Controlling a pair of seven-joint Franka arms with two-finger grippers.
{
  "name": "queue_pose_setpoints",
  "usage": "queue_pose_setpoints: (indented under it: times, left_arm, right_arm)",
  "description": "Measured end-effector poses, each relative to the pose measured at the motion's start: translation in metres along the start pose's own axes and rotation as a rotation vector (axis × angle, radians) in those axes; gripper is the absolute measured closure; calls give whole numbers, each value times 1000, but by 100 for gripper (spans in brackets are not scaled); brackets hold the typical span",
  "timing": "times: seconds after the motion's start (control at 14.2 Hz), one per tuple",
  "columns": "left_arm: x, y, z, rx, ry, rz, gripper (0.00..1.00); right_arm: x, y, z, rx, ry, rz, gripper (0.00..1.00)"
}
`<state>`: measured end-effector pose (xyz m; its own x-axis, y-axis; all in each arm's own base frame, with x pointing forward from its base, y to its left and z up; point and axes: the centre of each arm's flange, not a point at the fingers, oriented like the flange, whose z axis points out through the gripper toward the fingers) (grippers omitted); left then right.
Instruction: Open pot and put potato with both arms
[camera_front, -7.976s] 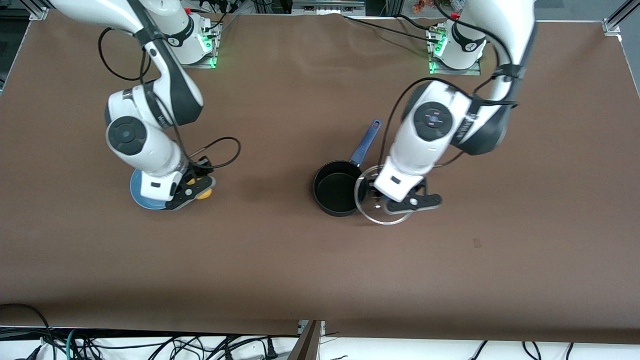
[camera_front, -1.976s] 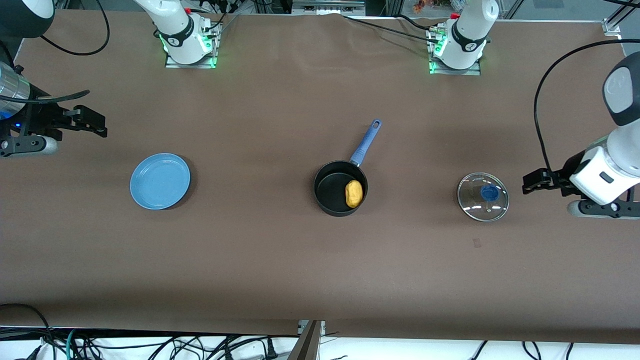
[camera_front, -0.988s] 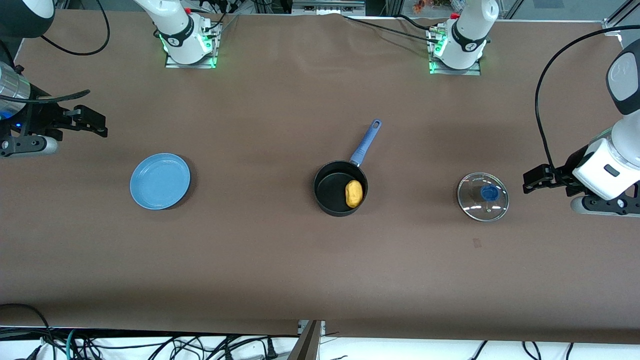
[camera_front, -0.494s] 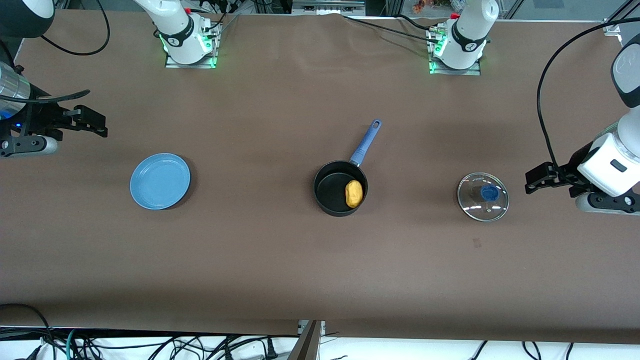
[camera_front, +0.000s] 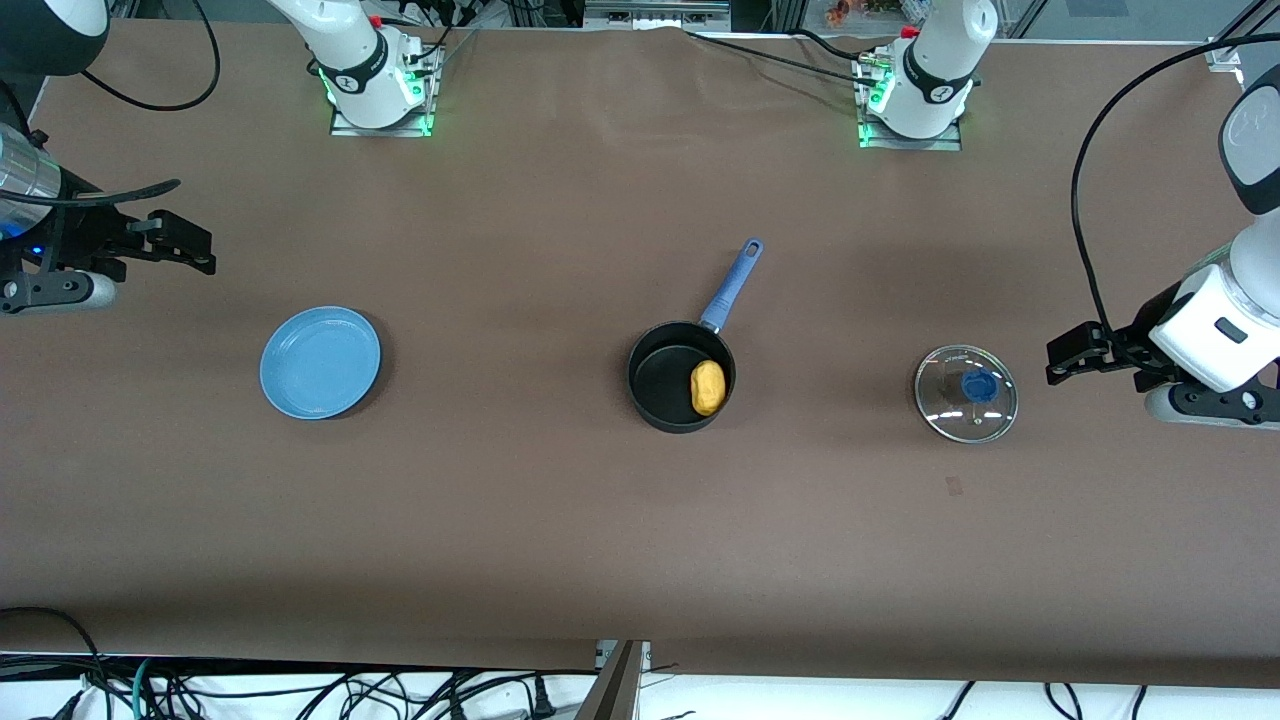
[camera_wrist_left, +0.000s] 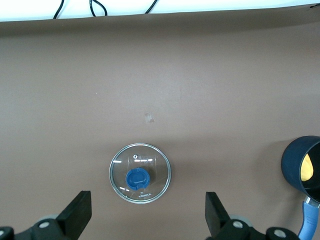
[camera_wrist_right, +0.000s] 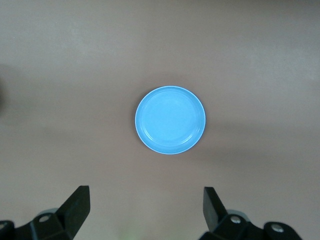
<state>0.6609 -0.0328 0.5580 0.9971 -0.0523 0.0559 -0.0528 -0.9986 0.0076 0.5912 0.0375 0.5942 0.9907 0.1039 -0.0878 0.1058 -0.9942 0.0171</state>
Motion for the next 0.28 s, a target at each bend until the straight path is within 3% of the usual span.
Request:
queue_pose_setpoints:
  times: [0.28]
  left_arm:
    - [0,1,0,-1,0,2,0]
  right_arm:
    - [0,0,0,0,0,0,0]
